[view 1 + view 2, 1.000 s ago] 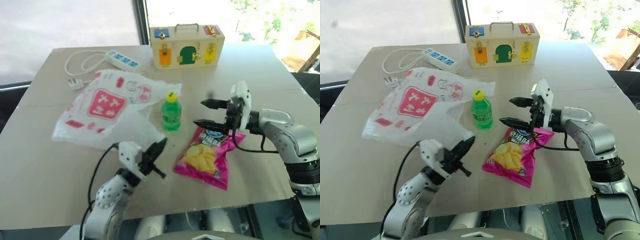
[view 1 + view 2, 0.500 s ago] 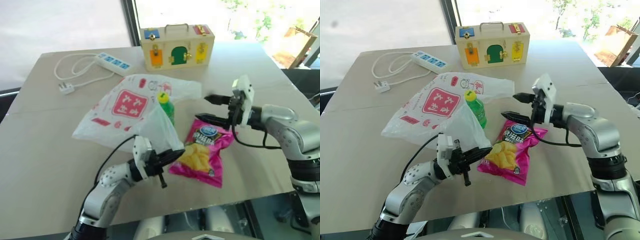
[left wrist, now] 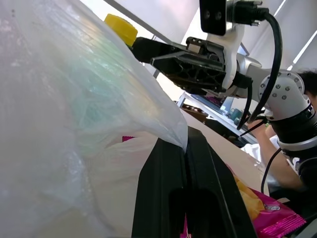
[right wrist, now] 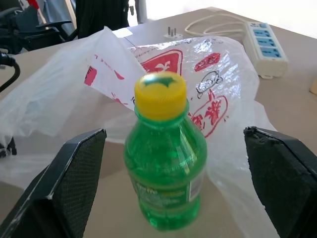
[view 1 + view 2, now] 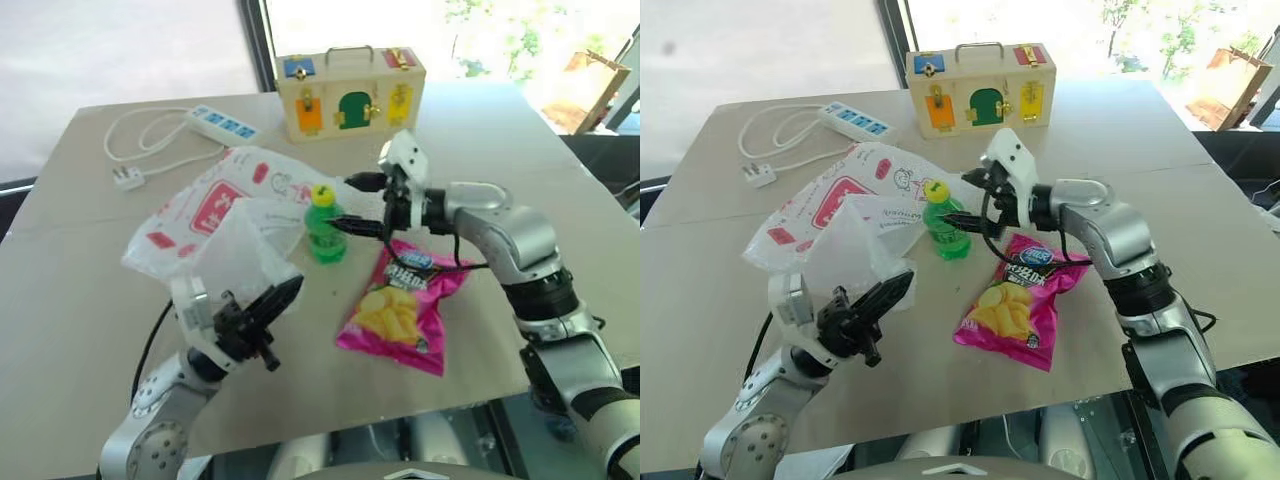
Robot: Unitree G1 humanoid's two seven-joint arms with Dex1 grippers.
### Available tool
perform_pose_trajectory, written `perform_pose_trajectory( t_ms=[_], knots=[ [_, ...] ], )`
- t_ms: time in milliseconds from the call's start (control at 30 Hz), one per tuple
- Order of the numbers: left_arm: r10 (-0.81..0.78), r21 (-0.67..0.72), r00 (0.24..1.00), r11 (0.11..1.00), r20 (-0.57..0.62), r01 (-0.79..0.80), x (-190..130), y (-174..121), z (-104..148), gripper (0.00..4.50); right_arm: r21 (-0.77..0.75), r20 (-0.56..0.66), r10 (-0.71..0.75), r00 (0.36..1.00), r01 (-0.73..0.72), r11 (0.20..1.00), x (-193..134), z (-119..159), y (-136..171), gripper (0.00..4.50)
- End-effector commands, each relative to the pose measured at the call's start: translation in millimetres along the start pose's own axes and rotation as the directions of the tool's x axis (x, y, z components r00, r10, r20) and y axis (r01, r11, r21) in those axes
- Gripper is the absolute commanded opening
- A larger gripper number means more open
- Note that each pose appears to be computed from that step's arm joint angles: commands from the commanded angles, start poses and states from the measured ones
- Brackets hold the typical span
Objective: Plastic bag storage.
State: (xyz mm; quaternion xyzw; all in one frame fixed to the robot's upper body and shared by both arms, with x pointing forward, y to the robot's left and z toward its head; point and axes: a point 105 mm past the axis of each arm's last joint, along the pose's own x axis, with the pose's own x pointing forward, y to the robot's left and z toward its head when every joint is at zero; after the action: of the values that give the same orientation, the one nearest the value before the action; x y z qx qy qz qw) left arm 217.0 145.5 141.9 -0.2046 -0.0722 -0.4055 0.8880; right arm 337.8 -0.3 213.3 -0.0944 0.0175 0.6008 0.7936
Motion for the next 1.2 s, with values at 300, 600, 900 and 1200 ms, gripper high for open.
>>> perform_pose_trajectory(
  t_ms=[300, 600, 900, 1200],
  knots=[
    [-0.026, 0.061, 0.999, 0.998, 0.036, 0.024, 8.3, -5.2, 11.9, 0.05, -0.062, -0.178, 0.044, 0.983, -0.056, 0.997, 27.0, -0.1, 3.3, 4.50],
    [-0.030, 0.073, 0.999, 0.997, 0.032, 0.028, 9.4, -3.0, 11.7, 0.01, -0.041, -0.261, 0.024, 0.965, -0.036, 0.999, 40.9, -15.7, 0.6, 4.25],
    [-0.060, 0.089, 0.998, 0.994, 0.010, 0.059, 15.8, 2.7, 8.9, 0.00, 0.023, -0.178, -0.002, 0.984, 0.007, 1.000, 25.4, 0.7, -7.2, 3.05],
    [-0.303, 0.151, 0.952, 0.944, 0.035, 0.294, 119.6, 7.2, 9.2, 0.00, 0.242, -0.044, -0.256, 0.966, 0.259, 0.935, -78.9, 36.4, -46.7, 3.05]
  ],
)
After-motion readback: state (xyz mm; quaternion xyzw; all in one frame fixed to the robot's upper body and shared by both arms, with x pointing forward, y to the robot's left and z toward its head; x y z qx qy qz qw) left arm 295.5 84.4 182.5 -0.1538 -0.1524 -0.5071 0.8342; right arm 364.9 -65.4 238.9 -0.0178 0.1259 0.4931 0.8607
